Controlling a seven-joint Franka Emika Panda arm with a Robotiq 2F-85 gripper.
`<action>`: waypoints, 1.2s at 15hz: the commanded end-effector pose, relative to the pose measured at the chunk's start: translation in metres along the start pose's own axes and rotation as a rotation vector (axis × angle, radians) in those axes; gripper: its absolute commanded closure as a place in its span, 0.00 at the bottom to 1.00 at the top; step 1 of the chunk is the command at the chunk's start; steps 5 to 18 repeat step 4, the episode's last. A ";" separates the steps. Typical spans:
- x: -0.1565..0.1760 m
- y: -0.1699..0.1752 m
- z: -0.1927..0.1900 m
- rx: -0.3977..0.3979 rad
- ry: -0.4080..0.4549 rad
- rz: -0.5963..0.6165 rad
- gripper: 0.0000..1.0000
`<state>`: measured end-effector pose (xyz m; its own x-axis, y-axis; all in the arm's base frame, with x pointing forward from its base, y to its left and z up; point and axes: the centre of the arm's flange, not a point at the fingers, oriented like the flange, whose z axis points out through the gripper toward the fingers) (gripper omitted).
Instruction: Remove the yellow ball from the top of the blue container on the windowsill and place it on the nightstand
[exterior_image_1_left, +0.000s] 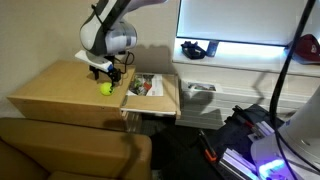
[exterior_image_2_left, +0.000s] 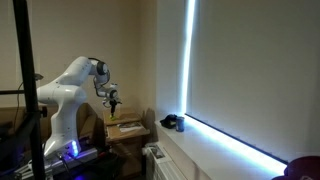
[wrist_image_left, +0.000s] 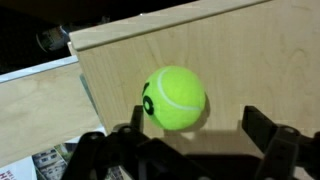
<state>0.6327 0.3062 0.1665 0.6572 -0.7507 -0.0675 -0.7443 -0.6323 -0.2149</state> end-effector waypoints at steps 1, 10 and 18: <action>0.010 0.026 -0.086 0.024 -0.032 0.032 0.00; 0.017 0.004 -0.079 0.063 -0.012 0.042 0.00; 0.017 0.004 -0.079 0.063 -0.012 0.042 0.00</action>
